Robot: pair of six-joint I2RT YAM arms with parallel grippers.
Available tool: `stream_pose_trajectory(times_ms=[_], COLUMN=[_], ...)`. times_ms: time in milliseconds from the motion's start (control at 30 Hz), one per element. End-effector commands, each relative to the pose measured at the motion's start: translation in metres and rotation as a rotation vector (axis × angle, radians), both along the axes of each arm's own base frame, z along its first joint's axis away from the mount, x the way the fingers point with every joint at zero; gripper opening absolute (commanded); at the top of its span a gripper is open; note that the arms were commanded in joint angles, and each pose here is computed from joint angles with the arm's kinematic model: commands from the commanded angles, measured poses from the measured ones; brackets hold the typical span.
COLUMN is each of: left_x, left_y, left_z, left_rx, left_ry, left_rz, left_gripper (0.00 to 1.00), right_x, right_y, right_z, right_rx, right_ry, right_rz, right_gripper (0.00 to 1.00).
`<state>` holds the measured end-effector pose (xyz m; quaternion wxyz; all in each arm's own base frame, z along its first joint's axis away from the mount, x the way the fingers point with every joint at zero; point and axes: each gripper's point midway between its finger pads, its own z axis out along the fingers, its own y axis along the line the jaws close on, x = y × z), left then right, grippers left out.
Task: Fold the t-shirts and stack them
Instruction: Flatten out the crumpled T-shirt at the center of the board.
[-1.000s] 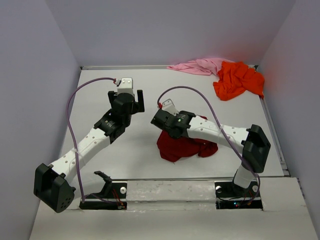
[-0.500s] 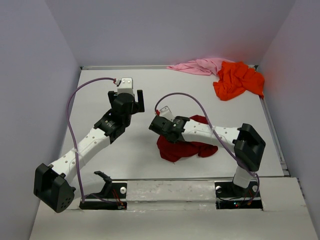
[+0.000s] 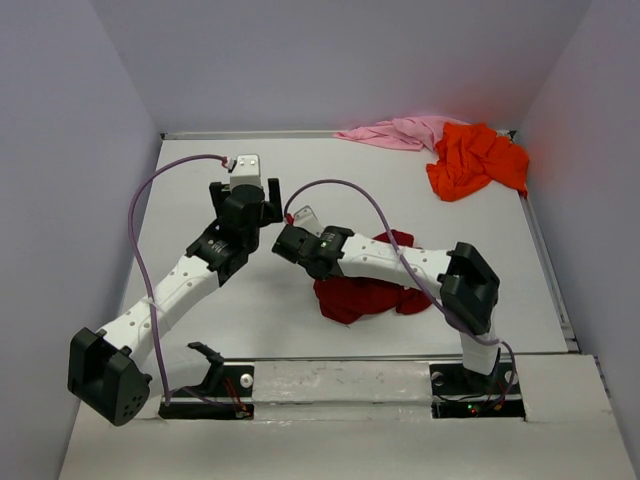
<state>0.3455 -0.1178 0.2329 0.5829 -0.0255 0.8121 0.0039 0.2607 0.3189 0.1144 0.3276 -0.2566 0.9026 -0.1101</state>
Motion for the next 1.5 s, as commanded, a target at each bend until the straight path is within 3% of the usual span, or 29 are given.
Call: stream_pose_trajectory(times_ms=[0, 433, 467, 500, 600, 700, 1000, 1467], left_x=[0.0, -0.012, -0.013, -0.013, -0.013, -0.011, -0.01, -0.01], left_y=[-0.004, 0.037, 0.039, 0.039, 0.038, 0.035, 0.032, 0.03], left_z=[0.021, 0.045, 0.046, 0.047, 0.047, 0.043, 0.042, 0.04], left_rx=[-0.04, -0.054, -0.057, -0.06, -0.055, -0.047, -0.049, -0.051], left_ry=[-0.057, -0.151, -0.157, -0.162, -0.16, -0.144, -0.137, -0.133], left_rz=[-0.001, 0.198, 0.203, 0.204, 0.2, 0.188, 0.171, 0.164], left_gripper=[0.99, 0.99, 0.99, 0.99, 0.99, 0.99, 0.99, 0.99], right_x=[0.007, 0.008, 0.008, 0.008, 0.009, 0.01, 0.015, 0.037], right_y=[0.034, 0.059, 0.059, 0.06, 0.059, 0.058, 0.057, 0.031], right_z=[0.015, -0.024, -0.024, -0.024, -0.022, -0.02, -0.03, -0.018], right_rx=[0.06, -0.002, -0.005, -0.007, -0.008, -0.015, -0.069, -0.246], right_ry=[-0.034, -0.025, -0.026, -0.026, -0.031, -0.036, -0.048, -0.213], right_rz=[0.053, 0.077, 0.077, 0.079, 0.081, 0.08, 0.085, 0.041], right_gripper=[0.0, 0.0, 0.05, 0.23, 0.44, 0.52, 0.53, 0.51])
